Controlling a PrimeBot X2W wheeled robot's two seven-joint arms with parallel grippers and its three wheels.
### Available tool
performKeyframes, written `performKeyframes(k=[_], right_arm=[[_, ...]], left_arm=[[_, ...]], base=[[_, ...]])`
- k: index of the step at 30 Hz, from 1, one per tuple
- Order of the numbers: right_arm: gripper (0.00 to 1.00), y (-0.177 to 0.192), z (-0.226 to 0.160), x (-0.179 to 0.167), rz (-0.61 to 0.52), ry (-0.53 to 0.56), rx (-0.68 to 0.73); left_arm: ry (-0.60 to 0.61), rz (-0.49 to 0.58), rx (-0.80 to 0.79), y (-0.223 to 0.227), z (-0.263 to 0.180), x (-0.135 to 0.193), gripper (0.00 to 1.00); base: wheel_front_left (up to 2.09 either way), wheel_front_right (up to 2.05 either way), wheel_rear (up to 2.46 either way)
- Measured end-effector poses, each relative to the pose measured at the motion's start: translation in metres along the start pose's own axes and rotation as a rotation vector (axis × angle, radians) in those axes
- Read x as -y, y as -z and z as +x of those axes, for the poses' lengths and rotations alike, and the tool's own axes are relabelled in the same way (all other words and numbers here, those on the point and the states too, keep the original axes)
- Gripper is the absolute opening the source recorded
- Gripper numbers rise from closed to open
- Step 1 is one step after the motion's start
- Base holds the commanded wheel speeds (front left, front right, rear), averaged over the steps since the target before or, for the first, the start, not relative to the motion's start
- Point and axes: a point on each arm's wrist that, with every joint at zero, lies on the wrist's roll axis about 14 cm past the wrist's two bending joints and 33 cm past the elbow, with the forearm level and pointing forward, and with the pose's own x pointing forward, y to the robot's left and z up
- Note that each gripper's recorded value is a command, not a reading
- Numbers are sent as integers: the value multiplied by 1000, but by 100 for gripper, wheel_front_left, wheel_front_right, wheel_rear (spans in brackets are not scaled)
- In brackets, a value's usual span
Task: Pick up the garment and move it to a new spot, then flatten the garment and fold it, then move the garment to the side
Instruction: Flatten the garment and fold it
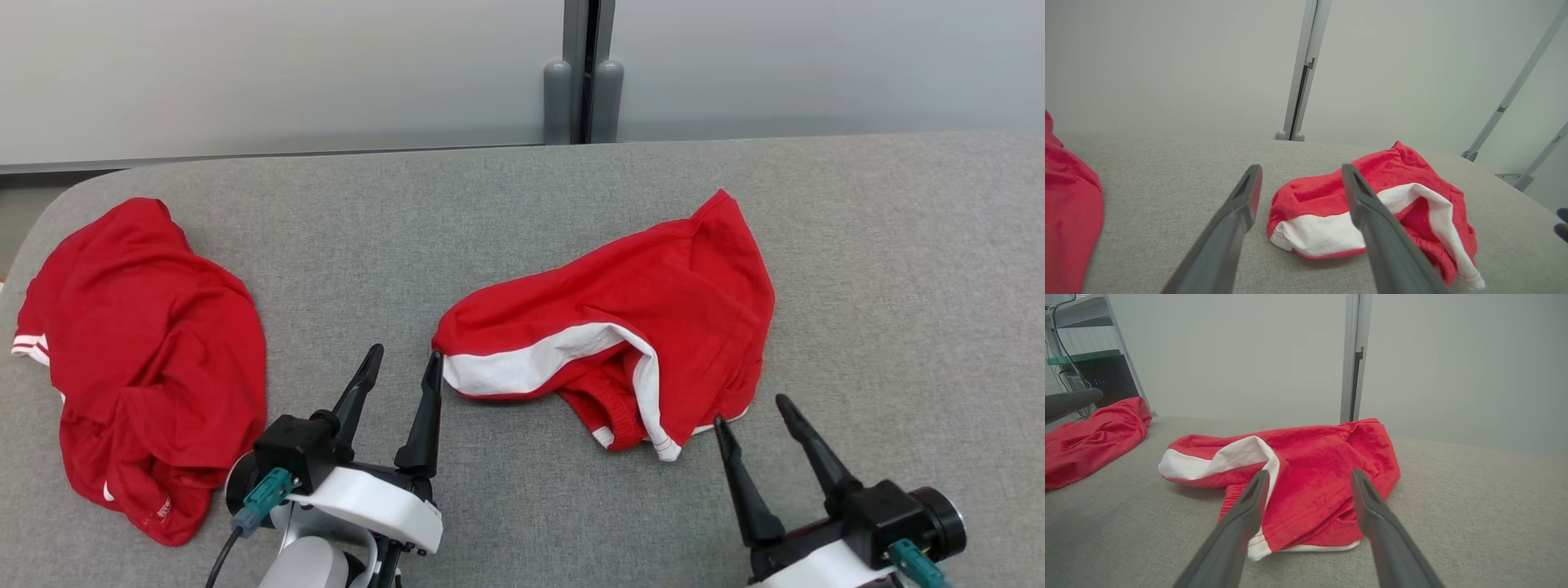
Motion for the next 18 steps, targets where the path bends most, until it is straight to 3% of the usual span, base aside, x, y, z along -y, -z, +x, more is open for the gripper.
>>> performKeyframes(k=[5,13,18], right_arm=[[100,14,-5,-15,-38,-67,-47],[100,46,-4,-22,-258,-203,-161],[100,58,8,-24,-310,-236,-195]], left_arm=[[0,5,-2,1,0,-1,100],[-18,4,-12,4,0,-7,100],[-34,-1,-19,7,0,-13,100]], base=[[0,0,0],[0,0,0],[0,0,0]])
